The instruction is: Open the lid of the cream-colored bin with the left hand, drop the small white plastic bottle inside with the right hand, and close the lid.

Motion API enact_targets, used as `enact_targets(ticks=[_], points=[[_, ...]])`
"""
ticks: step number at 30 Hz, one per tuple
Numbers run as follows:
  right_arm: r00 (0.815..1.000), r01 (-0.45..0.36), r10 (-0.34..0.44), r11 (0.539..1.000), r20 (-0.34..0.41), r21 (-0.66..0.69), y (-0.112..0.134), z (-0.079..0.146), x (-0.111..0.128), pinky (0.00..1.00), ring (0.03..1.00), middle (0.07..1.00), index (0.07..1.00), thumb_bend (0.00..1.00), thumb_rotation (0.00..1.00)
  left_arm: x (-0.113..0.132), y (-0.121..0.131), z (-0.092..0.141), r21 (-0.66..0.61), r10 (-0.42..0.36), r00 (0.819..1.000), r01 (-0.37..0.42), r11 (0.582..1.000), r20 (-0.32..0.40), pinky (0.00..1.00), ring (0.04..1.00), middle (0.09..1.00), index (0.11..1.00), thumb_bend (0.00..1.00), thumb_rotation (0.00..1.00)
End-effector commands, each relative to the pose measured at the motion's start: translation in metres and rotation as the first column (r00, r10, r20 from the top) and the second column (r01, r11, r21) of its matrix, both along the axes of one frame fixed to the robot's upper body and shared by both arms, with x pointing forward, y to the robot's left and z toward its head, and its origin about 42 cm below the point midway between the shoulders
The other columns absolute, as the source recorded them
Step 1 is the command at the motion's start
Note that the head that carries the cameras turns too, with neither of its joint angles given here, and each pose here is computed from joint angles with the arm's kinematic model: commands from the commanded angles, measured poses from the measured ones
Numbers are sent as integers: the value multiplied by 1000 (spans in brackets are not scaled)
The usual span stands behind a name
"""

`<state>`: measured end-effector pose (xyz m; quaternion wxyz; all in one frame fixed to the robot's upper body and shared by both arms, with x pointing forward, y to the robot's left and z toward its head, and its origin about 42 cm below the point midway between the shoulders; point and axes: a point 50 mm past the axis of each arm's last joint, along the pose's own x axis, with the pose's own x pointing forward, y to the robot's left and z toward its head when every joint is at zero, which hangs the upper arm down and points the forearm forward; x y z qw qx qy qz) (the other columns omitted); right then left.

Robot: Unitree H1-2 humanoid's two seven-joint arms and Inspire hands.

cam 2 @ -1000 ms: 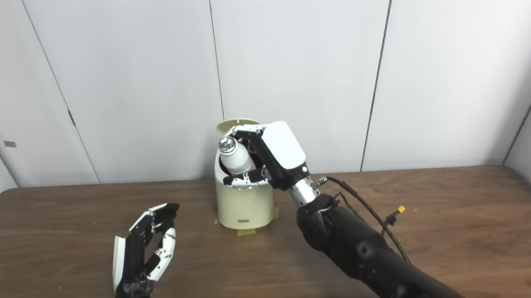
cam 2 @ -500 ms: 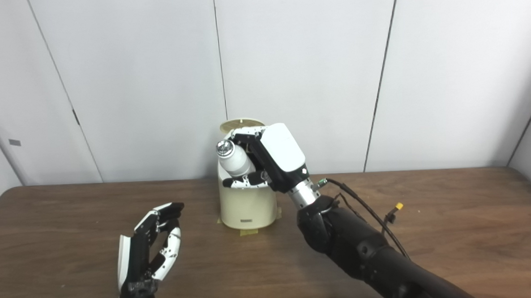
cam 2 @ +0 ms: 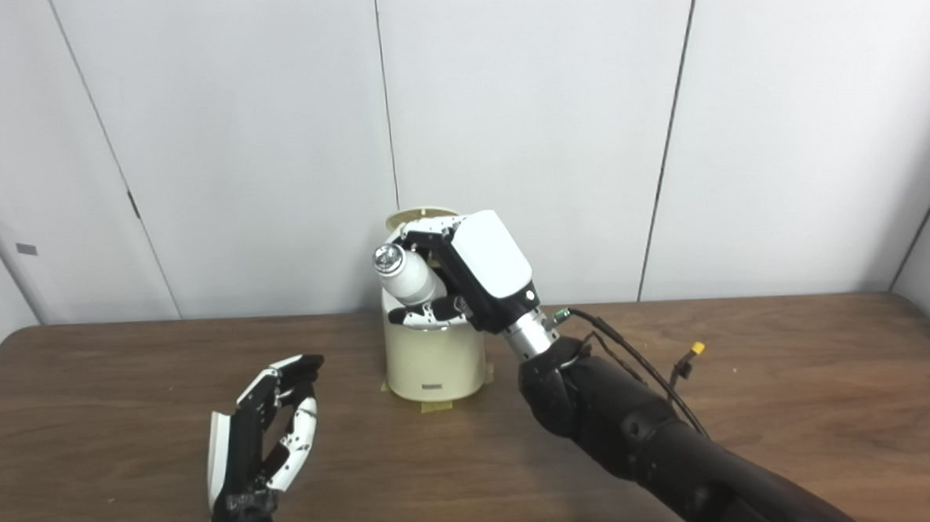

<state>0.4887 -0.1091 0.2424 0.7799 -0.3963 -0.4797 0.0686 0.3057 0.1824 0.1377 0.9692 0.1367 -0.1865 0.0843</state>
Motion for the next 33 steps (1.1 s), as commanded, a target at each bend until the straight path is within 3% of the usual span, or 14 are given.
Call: enact_targets(ticks=[1,15,33], points=[[994,-23,19,999,105,34,2,40,11,317,390,490,534,513,0,-20,-8,-26,-1,10,997,-11,1000,-81,657,727,734,702,127,434],[988,-24,21,1000,150,17,3,47,15,323,396,486,536,512,0,-20,-10,-27,1,11,996,-11,1000,-90,660,729,735,698,121,387],[991,-11,13,1000,135,-18,7,36,17,350,417,491,507,516,0,-22,-12,-24,14,18,996,-17,1000,-92,652,726,734,695,132,453]])
